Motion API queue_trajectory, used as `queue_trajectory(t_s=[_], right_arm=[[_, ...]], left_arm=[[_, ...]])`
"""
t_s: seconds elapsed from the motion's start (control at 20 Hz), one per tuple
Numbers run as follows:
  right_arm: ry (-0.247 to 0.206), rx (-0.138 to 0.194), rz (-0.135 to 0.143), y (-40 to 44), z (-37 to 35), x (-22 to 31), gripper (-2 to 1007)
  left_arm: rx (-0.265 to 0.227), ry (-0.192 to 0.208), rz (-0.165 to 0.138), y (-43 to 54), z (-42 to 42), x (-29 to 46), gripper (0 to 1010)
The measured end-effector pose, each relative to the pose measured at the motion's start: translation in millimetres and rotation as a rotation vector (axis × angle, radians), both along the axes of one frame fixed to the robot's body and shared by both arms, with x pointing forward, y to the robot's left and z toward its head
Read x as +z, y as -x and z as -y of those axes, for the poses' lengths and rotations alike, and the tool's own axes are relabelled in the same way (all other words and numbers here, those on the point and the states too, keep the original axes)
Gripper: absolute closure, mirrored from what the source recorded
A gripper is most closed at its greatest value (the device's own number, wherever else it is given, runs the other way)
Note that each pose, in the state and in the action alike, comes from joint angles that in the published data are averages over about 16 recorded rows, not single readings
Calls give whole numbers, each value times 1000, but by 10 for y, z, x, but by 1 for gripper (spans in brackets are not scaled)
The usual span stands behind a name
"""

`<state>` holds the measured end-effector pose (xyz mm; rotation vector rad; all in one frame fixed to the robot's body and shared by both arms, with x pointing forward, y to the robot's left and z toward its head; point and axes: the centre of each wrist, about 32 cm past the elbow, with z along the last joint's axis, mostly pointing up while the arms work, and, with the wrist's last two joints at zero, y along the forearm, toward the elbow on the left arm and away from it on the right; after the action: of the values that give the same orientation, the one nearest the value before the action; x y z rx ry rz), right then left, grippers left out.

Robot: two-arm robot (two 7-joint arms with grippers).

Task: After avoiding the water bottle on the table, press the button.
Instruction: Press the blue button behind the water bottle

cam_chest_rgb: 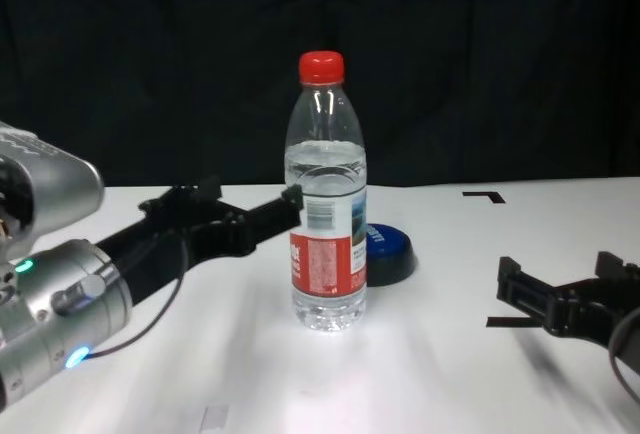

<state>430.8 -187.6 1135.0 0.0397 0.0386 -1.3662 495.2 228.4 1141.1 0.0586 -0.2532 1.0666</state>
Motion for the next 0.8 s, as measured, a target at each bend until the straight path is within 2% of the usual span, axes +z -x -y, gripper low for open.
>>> queue_trajectory(t_s=[0.8], right_arm=[[0,0,0,0,0,0,2]], left_arm=[[105,-2,20,276,-129,25,1]])
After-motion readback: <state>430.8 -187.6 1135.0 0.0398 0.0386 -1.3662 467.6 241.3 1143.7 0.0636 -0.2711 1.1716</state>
